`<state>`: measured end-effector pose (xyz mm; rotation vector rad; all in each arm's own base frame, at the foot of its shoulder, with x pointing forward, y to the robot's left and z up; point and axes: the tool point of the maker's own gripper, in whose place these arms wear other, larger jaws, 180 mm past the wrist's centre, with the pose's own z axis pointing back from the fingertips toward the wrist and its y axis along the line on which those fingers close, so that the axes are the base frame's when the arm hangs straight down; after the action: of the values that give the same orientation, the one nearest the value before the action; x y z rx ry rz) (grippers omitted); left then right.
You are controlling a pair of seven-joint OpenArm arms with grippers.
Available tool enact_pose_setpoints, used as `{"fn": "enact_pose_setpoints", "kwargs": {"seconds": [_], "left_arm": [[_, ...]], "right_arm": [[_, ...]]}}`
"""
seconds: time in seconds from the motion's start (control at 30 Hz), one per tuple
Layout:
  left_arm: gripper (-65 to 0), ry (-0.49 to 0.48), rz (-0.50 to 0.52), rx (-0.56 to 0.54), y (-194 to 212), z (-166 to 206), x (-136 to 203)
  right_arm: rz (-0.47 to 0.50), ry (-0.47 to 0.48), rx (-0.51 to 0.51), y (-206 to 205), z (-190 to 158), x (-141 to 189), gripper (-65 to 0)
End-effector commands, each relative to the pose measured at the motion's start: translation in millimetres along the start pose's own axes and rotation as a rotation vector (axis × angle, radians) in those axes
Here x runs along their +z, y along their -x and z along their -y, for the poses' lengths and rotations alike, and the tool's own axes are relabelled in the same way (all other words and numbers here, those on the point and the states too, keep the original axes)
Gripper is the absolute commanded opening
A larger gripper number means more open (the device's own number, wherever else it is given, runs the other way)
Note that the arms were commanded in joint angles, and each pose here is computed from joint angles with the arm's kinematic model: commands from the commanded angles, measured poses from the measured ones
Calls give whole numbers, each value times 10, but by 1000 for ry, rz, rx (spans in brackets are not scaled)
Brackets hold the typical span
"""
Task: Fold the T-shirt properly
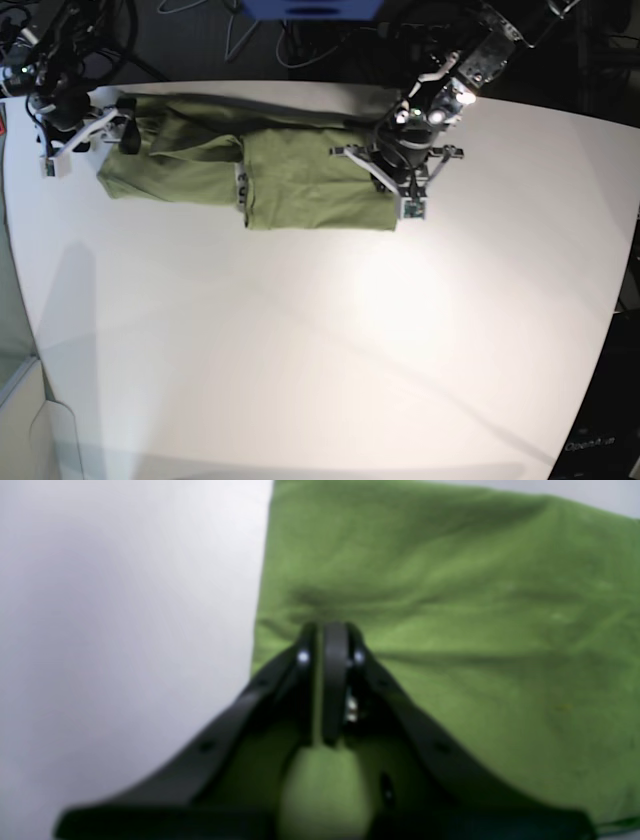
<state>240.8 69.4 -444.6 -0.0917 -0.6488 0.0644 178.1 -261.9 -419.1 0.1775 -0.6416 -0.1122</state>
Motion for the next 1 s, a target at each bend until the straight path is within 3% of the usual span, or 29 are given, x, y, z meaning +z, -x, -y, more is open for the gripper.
{"fn": "enact_pose_setpoints", "kwargs": {"seconds": [0.0,0.33,0.43,0.6,0.73,0.8,0.97], "left_arm": [[-625,-51,-151,33,351,-154,11],[-625,-54,-154,31,361,-167,13],[-625,-53,-155,32,364,-161,14],[-626,-50,-155,34,364,-147,14],[-626,-49,-156,35,364,-141,14],[-626,-49,-156,35,364,-141,14],[-626,-48,-156,36,364,-134,14]], "right_arm": [[31,-7,10,-96,3,4,-62],[5,-30,1,-47,-14,-97,-75],[6,-34,-1,-52,-30,-106,-183],[-2,-55,-1,-18,-121,-143,-467],[-5,-56,0,-12,-125,-145,-614],[-4,-55,2,-18,-126,-141,-649],[-1,-52,13,-49,-114,-130,-644]]}}
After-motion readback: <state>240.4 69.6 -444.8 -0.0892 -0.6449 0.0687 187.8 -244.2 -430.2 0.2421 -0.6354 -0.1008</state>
